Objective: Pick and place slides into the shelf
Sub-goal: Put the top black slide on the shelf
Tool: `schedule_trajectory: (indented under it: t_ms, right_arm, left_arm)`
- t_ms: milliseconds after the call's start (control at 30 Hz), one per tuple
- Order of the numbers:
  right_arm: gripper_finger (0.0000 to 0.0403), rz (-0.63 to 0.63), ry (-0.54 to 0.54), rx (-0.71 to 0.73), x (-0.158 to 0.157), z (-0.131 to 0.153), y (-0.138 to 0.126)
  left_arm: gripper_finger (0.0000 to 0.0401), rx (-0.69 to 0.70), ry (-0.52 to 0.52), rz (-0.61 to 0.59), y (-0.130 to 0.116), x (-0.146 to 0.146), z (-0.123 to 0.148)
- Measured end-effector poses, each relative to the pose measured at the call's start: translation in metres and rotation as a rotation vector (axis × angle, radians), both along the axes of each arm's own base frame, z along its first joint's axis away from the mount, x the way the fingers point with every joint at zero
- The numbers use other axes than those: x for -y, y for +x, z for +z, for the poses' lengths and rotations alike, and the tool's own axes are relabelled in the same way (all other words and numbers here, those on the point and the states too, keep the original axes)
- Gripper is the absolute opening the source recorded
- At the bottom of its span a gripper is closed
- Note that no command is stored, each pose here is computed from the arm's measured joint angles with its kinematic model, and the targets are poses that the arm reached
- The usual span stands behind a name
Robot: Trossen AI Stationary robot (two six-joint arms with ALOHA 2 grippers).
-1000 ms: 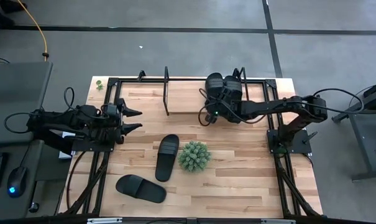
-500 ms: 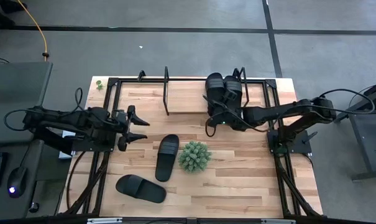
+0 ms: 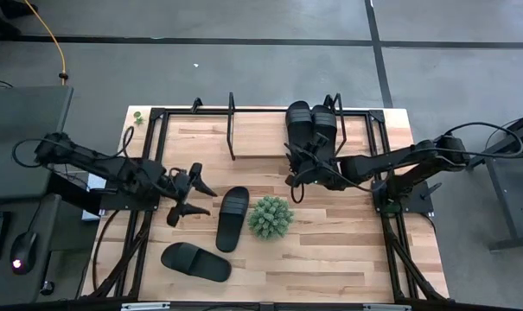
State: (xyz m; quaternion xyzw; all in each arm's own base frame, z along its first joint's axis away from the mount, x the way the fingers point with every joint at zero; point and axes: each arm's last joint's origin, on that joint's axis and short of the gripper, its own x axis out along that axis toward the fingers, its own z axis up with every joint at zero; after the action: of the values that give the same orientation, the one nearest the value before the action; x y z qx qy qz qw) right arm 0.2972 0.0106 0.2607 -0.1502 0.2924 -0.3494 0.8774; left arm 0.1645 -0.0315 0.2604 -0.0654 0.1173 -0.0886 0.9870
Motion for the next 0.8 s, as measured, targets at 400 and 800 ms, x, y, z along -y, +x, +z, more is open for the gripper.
schedule_trajectory:
  t_ms: [400,800]
  right_arm:
    - [0.0183,0.019,0.013,0.030,-0.007,0.001,0.001]
    - [0.0183,0.023,0.012,0.056,-0.007,0.004,0.003]
  left_arm:
    - [0.0246,-0.071,0.409,0.093,0.007,0.061,0.015]
    - [0.0246,-0.259,0.655,0.197,0.029,0.090,-0.003]
